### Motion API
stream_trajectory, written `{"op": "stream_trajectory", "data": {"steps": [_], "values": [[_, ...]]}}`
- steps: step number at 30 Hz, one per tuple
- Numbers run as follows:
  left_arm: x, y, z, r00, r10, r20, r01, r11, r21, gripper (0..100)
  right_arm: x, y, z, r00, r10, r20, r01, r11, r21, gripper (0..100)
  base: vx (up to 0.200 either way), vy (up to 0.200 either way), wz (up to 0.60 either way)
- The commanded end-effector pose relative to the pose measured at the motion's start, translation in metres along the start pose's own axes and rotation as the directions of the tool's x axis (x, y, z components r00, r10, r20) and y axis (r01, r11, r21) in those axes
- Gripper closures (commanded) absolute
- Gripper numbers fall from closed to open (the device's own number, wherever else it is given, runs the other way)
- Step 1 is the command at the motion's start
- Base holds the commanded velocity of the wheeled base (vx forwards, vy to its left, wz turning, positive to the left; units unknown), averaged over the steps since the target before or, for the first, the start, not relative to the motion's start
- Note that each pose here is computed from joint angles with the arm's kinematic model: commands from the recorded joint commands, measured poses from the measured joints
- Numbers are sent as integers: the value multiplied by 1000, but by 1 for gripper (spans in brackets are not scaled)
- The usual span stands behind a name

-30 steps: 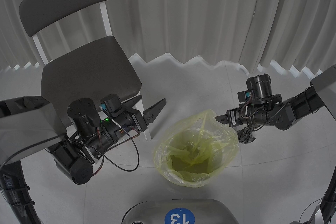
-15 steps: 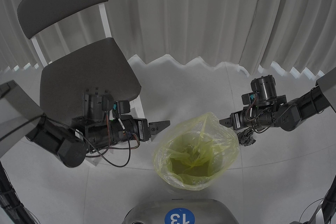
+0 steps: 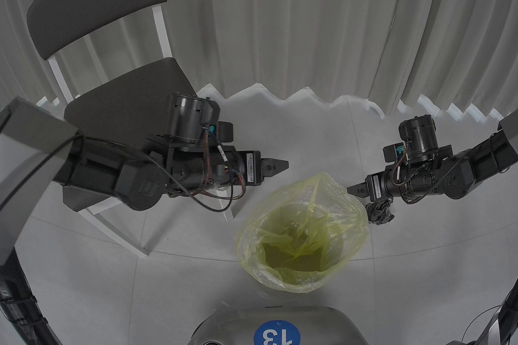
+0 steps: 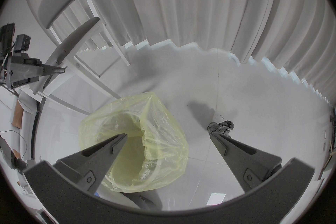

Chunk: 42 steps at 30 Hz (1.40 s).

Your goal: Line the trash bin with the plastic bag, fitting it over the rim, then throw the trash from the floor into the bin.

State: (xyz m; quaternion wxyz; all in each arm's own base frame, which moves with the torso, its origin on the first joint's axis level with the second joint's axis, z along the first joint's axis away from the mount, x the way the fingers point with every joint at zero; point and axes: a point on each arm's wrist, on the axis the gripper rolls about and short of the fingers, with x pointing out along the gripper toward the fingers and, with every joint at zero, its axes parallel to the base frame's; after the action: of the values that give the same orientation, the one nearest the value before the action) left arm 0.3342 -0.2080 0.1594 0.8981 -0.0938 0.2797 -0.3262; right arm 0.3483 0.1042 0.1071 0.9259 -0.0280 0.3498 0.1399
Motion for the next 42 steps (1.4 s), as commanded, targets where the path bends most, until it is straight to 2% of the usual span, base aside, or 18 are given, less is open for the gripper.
{"op": "stream_trajectory", "data": {"steps": [1, 2, 4, 7, 12, 15, 23, 37, 42], "values": [[58, 0, -1, 997, 53, -61, -51, 998, 27, 0, 9, -12, -3, 1000, -2, -26, 2, 1000, 24, 0, 0, 0, 0], [63, 2, 7, 992, 75, -101, -73, 997, 18, 0, 17, -10, 0, 1000, 1, -23, -1, 1000, 21, 0, 0, 0, 0], [70, 5, 10, 988, 88, -130, -87, 996, 13, 0, 26, -8, -1, 999, 7, -35, -6, 1000, 18, 0, 0, 0, 0], [92, 10, -1, 978, 104, -182, -101, 995, 24, 0, 49, 0, -10, 998, 11, -64, -11, 1000, 3, 0, 0, 0, 0], [117, 19, -28, 962, 131, -241, -120, 991, 61, 0, 77, 3, -23, 999, 16, -46, -16, 1000, -7, 0, 0, 0, 0], [123, 23, -34, 957, 136, -255, -117, 989, 88, 0, 87, 3, -31, 999, 17, -48, -18, 1000, -9, 0, 0, 0, 0], [140, 34, -40, 956, 147, -252, -123, 987, 107, 0, 101, 2, -39, 998, 17, -63, -17, 1000, -7, 0, 0, 0, 0], [167, 71, -36, 961, 189, -200, -165, 978, 126, 0, 123, -22, -27, 1000, -23, -9, 24, 1000, 20, 0, 0, 0, 0], [183, 96, -74, 918, 241, -317, -210, 969, 128, 0, 132, -31, -24, 999, -37, 4, 37, 999, 30, 0, 0, 0, 0]]}}
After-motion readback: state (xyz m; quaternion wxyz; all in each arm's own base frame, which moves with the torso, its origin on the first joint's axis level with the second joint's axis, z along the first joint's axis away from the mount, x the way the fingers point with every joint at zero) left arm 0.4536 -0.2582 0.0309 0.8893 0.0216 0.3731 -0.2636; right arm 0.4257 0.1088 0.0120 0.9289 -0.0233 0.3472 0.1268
